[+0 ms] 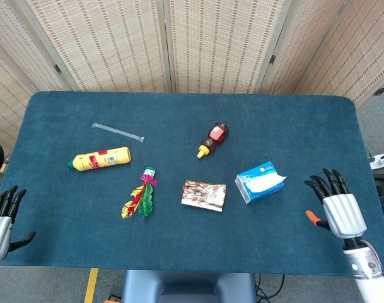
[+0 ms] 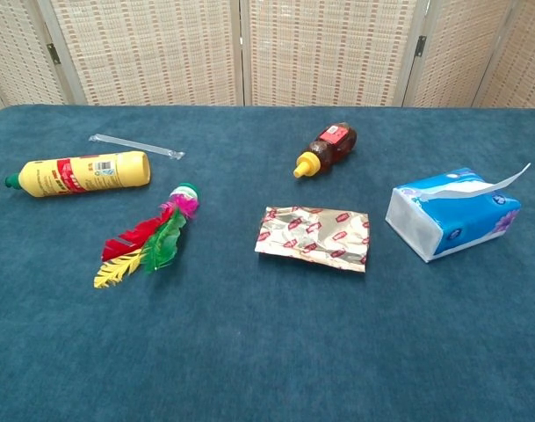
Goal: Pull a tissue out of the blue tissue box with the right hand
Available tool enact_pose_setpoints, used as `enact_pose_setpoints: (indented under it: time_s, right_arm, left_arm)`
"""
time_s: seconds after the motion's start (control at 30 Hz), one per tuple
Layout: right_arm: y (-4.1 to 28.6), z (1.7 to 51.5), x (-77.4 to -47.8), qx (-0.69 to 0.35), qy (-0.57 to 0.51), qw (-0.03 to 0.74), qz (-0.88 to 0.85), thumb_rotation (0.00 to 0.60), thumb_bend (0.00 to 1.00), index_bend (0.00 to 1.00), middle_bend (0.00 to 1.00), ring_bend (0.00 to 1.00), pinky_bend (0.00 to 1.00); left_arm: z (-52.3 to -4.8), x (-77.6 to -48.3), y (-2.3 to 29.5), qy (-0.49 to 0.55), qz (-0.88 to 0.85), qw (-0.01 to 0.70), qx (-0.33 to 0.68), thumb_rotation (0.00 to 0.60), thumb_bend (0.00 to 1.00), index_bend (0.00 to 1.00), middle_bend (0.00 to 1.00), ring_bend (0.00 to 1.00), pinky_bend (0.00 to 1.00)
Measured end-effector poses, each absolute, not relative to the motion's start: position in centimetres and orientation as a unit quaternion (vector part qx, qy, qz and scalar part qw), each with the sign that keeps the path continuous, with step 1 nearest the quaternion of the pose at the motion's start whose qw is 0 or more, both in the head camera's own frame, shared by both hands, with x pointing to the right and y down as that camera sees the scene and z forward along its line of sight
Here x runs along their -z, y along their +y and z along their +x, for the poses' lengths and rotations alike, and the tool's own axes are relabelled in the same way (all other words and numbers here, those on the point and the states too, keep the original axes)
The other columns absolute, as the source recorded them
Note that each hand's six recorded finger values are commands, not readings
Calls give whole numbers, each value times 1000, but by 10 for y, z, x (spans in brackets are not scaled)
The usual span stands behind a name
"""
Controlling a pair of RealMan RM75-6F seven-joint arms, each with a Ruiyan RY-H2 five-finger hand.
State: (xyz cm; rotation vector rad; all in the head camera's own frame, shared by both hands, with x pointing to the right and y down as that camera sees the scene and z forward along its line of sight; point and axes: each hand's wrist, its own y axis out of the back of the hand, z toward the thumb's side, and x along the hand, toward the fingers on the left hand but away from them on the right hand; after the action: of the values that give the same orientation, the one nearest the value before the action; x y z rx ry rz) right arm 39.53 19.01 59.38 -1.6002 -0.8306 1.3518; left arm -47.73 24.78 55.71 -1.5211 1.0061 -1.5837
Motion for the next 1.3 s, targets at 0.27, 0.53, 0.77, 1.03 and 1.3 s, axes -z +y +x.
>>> enact_pose_setpoints:
  time_s: [0.27,0.53,0.77,1.03,1.3]
  right_arm:
    - [161,352,-635,-552,-291,434,-650,600,224,364,296,5,0]
    - [148,326,-663,-566,-271,429,-650,600,225,400,317,15,0]
    - [142,320,-679,-578,-263,432,-641,600,305,603,467,101,0]
    - [140,318,-688,-578,-268,426,-643,600,473,676,529,139,0]
    - [133,304,-654,-533,-301,451,-649,600,479,681,535,145,0]
  left_arm:
    - [-477,-560,250,382,-593,352,615,600,238,0,0,0,129]
    - [-477,-559,250,384,-596,350,612,600,241,0,0,0,128]
    - [-477,-558,250,387,-598,347,609,600,242,0,0,0,129]
    - [-477,-558,251,389,-602,343,608,600,248,0,0,0,130]
    - [-477,-556,251,390,-603,343,606,600,247,0,0,0,130]
